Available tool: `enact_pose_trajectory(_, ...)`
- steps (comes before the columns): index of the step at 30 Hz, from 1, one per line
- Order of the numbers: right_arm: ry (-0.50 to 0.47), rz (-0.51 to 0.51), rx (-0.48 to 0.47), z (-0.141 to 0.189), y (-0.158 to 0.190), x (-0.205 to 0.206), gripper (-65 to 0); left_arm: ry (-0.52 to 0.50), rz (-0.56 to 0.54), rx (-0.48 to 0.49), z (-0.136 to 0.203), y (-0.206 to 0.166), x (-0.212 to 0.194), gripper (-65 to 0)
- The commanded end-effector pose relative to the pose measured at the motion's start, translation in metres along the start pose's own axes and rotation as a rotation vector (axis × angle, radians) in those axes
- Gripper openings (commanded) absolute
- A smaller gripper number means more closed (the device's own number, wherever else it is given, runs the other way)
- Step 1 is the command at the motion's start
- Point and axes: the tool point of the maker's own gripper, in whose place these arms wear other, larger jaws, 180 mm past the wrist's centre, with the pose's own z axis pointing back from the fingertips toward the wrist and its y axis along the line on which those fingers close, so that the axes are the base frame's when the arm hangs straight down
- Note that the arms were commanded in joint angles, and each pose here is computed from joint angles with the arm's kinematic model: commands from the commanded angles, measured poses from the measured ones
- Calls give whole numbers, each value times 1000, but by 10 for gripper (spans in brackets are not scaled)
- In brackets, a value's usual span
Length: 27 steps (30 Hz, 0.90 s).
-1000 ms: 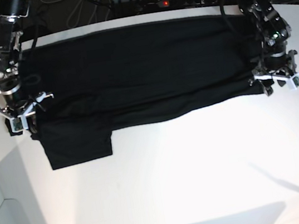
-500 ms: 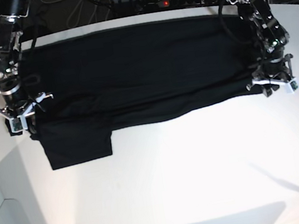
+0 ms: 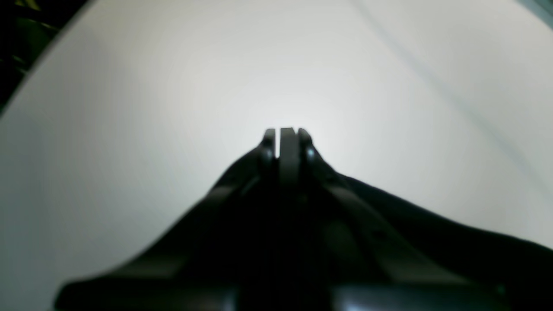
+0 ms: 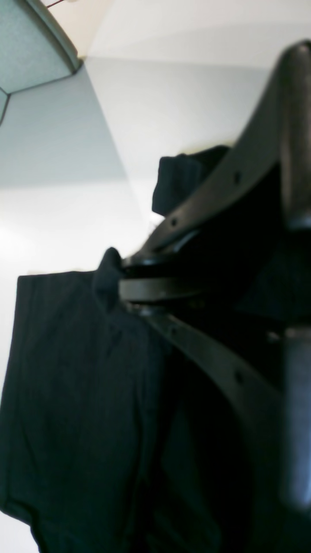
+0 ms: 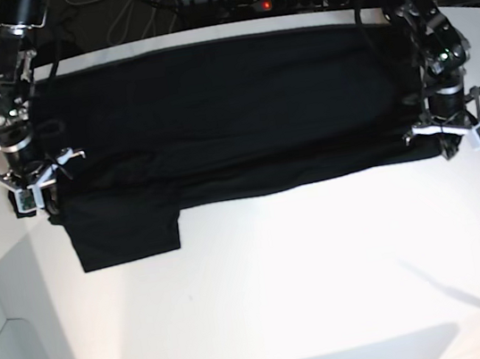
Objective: Fold the T-shirt properly
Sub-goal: 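Fold the grasped edge over onto the shirt with both grippers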
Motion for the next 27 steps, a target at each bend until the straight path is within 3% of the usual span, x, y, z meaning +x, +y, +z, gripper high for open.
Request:
enact_pose_trajectory(1, -62, 6, -12, 1, -7, 18, -650, -62, -19, -12, 6, -3, 19, -650)
enact_pose_trajectory(5, -77, -4, -9, 2, -1, 21, -650, -71, -52, -11, 21, -1, 20, -650)
enact_pose_trajectory(10, -103, 1, -13, 6, 0, 31, -650, -39, 8, -40, 29, 1, 6, -650)
enact_pose_trajectory(17, -113, -21, -85, 15, -26, 33, -650, -37, 26, -7, 35, 18, 4, -650)
enact_pose_trajectory(27, -77, -60, -96, 31, -34, 10, -650, -65, 1, 19, 38, 31, 18, -650)
